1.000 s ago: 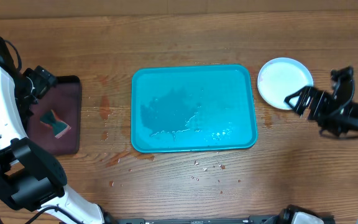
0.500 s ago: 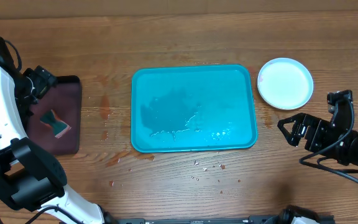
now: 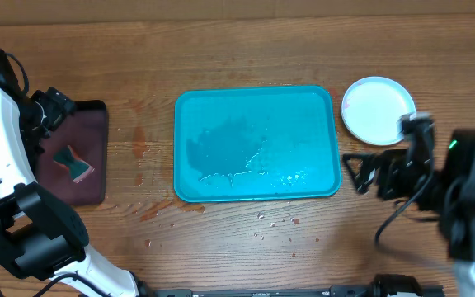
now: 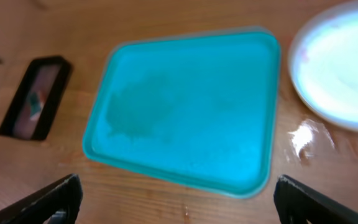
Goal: Clean dirty plates on tray and stack at the side
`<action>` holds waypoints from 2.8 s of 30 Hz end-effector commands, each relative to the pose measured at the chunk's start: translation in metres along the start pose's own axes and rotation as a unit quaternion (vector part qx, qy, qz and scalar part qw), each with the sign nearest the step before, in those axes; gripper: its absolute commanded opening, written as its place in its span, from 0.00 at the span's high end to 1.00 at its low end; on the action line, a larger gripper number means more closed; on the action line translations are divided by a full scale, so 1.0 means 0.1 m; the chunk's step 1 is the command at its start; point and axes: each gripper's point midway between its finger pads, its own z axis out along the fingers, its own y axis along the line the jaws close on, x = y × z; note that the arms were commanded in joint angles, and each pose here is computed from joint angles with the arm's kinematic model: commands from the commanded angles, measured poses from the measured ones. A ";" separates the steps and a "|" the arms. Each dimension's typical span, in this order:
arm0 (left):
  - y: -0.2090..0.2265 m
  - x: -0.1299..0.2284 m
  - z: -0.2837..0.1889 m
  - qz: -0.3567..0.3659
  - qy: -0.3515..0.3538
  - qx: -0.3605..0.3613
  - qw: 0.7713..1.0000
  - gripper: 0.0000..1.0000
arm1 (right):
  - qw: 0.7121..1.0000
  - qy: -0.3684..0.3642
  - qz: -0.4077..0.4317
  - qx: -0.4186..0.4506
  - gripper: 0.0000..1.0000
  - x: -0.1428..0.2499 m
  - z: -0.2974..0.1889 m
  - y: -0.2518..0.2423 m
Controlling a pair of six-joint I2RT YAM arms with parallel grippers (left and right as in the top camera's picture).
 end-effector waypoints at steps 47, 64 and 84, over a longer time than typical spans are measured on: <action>-0.02 -0.04 -0.05 0.002 -0.007 0.008 1.000 0.00 | 0.917 -0.381 -0.048 0.111 0.00 0.49 0.34 -0.79; 0.05 0.08 -0.31 0.000 -0.013 0.008 1.000 0.00 | 0.917 -0.381 -0.048 0.111 0.00 0.49 0.34 -0.79; -0.60 2.11 -1.09 0.387 -0.321 0.346 0.792 0.00 | 0.917 -0.381 -0.048 0.111 0.00 0.49 0.34 -0.79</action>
